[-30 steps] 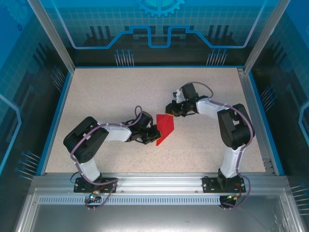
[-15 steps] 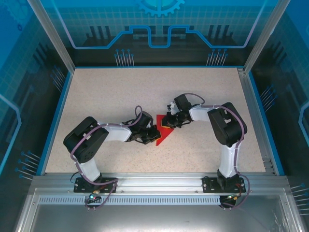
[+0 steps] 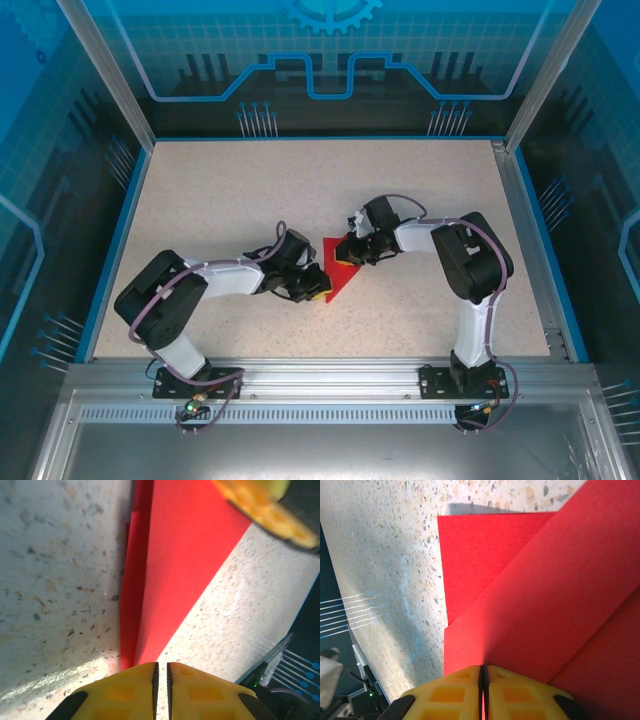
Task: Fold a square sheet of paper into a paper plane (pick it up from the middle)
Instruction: Fourth fold the wing at the center of the table.
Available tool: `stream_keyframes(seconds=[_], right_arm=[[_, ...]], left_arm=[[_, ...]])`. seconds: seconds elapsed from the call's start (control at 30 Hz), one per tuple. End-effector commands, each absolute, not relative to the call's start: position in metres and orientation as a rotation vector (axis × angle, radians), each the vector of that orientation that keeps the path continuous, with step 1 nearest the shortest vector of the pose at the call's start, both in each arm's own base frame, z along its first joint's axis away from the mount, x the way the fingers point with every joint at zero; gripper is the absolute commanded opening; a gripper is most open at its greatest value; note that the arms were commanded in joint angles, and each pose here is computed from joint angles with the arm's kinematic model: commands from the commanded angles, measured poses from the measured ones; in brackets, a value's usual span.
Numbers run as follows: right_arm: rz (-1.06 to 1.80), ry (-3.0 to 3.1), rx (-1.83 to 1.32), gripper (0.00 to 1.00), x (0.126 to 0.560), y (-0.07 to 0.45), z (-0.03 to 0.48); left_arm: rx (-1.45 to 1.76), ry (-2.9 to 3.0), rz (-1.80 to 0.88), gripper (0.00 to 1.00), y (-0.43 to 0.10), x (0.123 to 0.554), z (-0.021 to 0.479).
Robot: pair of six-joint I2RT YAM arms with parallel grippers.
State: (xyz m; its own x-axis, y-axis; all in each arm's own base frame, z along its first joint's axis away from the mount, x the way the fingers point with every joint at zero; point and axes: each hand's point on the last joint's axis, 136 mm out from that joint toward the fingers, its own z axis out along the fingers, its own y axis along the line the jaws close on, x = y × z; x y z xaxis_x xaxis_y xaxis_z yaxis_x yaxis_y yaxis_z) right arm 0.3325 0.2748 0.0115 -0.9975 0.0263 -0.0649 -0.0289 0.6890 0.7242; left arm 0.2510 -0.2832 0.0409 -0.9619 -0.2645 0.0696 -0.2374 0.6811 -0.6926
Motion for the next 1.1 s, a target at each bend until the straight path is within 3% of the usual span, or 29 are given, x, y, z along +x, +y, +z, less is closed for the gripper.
stream_keyframes(seconds=[0.0, 0.2, 0.4, 0.73, 1.07], right_arm=[[0.989, 2.996, 0.118, 0.12, 0.309, 0.241, -0.042], [1.007, 2.994, 0.128, 0.12, 0.310, 0.242, -0.041], [1.018, 2.993, 0.137, 0.12, 0.310, 0.244, -0.042], [0.992, 3.014, 0.146, 0.12, 0.306, 0.240, -0.046], [0.974, 3.024, 0.154, 0.13, 0.307, 0.239, -0.049]], left_arm=[[-0.487, 2.780, -1.199, 0.19, -0.283, 0.272, 0.062], [-0.490, 2.735, -1.289, 0.21, -0.304, 0.299, 0.067], [-0.563, 2.790, -1.273, 0.22, -0.310, 0.303, 0.042], [-0.564, 3.049, -1.156, 0.22, -0.297, 0.251, -0.005], [-0.368, 3.173, -1.164, 0.22, -0.286, 0.202, -0.004]])
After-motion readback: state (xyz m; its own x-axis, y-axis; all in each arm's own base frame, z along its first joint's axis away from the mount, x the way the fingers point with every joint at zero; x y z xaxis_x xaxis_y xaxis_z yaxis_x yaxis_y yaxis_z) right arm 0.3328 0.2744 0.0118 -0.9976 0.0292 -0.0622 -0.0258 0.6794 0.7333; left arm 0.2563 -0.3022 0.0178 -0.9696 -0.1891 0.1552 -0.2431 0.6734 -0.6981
